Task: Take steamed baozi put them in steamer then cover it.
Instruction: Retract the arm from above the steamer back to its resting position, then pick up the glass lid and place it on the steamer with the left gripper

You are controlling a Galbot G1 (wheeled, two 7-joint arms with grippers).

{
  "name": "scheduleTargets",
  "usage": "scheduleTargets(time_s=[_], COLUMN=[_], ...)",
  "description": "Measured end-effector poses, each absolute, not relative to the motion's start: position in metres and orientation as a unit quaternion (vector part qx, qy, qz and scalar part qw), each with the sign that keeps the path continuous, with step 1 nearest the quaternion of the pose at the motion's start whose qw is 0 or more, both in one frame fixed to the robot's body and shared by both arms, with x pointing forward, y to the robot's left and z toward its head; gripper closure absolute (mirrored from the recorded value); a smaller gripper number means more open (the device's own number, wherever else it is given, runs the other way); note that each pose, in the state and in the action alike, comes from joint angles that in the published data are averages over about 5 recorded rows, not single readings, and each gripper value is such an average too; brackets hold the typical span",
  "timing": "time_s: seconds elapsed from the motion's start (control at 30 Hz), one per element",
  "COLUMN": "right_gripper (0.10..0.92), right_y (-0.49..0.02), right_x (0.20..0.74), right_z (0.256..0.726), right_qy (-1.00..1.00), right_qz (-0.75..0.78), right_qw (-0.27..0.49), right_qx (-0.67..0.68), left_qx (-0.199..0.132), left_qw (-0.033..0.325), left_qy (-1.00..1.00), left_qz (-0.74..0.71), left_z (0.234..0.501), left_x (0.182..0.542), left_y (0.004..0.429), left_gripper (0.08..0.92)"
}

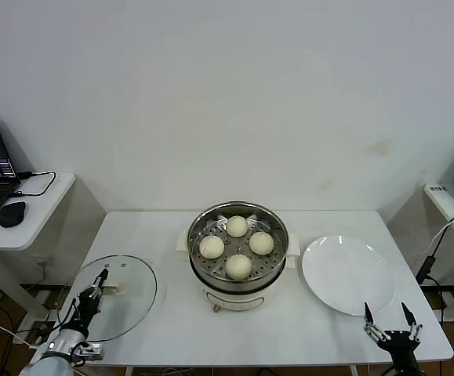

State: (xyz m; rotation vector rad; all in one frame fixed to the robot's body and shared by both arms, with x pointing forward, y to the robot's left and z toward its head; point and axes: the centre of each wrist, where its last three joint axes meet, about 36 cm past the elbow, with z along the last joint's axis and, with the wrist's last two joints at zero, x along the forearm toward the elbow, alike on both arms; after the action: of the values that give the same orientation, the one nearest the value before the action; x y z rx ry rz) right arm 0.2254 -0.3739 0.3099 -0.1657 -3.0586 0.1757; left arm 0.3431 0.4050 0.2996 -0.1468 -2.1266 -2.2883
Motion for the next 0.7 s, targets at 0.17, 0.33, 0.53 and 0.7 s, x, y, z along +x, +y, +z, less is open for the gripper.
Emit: scheduleTargets(time_s=[0.17,0.33,0.53,0.7], right_gripper=[0.199,0.2,0.199,0.2], right_y=[-0.374,-0.373,-0.371,-0.365], right_x=[0.223,0.224,0.225,0.228], right_z=[0.309,0.309,0.309,0.308], right_qy=[-0.996,-0.996,-0.996,-0.995], right_qz=[0.061,0.065,0.073,0.078], right_qw=[0.037,0.035,0.03,0.027], right_qx=[-0.053,-0.051,-0.051,-0.05], left_qx=[-0.02,0.009,0.026,0.018], left_qw=[-0.005,-0.018,-0.039,-0.051], left_qy=[-0.677,-0.674,-0.682,-0.697], left_qz=[-0.736,-0.738,-0.729,-0.715], left_z=[0.338,0.386,0.439,0.464], left_x=[0.345,0.354,0.365,0.373], left_y=[0.401,0.39,0.362,0.325], left_gripper=[0.86,0.86,0.86,0.86])
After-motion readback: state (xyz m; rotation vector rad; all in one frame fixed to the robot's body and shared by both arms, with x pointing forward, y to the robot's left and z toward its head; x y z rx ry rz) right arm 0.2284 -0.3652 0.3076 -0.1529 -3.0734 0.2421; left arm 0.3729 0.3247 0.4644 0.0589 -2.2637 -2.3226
